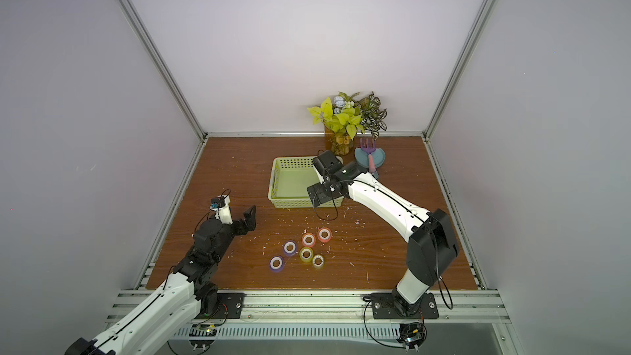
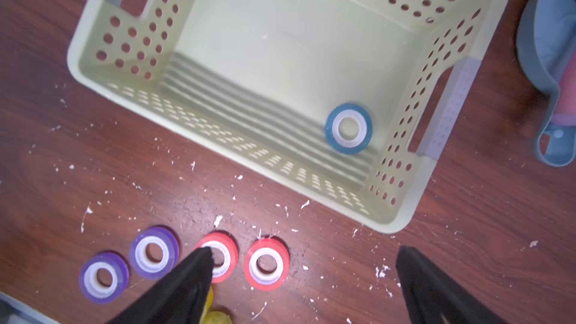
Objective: Put the transparent tape into the storage box
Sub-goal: Pick up the tape from the center of the board.
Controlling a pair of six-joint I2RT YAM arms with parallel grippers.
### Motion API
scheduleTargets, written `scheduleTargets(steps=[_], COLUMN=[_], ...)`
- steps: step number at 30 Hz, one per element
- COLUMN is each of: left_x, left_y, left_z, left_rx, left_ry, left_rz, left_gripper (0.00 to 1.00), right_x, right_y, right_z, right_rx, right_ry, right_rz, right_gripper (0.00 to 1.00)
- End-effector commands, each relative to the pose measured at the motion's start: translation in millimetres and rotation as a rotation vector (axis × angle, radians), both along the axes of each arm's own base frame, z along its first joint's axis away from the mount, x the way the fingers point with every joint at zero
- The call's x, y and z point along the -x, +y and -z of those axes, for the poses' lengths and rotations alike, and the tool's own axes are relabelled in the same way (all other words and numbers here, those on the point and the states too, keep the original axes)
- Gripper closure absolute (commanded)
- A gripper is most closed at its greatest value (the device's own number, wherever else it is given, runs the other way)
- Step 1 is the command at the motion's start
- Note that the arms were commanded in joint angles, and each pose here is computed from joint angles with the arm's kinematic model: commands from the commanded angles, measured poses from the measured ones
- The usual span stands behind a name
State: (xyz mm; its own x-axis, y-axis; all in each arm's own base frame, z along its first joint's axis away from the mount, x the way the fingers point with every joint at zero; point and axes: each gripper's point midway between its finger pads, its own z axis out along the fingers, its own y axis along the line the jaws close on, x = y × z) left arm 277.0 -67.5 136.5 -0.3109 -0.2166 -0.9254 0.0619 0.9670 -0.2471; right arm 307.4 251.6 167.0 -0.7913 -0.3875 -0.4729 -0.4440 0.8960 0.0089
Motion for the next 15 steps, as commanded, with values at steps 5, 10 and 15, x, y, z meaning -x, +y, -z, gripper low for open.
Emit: scheduleTargets(steps=[5, 10, 15], left_x=[0, 0, 0], left_y=[2, 2, 3], left_z=[-1, -1, -1], left_rx=[0.006, 0.007, 0.007], left_ry=[-0.012, -0.013, -0.011], left_rz=[-0.014, -0.015, -0.019], left_gripper=[0.00, 0.00, 0.00], right_x=[54, 86, 107], right_y=[5, 11, 26], right_z=[7, 25, 38], right_rx=[-0.026, -0.035, -0.055], right_ry=[0.034, 0.089, 0.129], right_rz=[-0.037, -0.075, -0.119], right_gripper=[0.01, 0.03, 0.06])
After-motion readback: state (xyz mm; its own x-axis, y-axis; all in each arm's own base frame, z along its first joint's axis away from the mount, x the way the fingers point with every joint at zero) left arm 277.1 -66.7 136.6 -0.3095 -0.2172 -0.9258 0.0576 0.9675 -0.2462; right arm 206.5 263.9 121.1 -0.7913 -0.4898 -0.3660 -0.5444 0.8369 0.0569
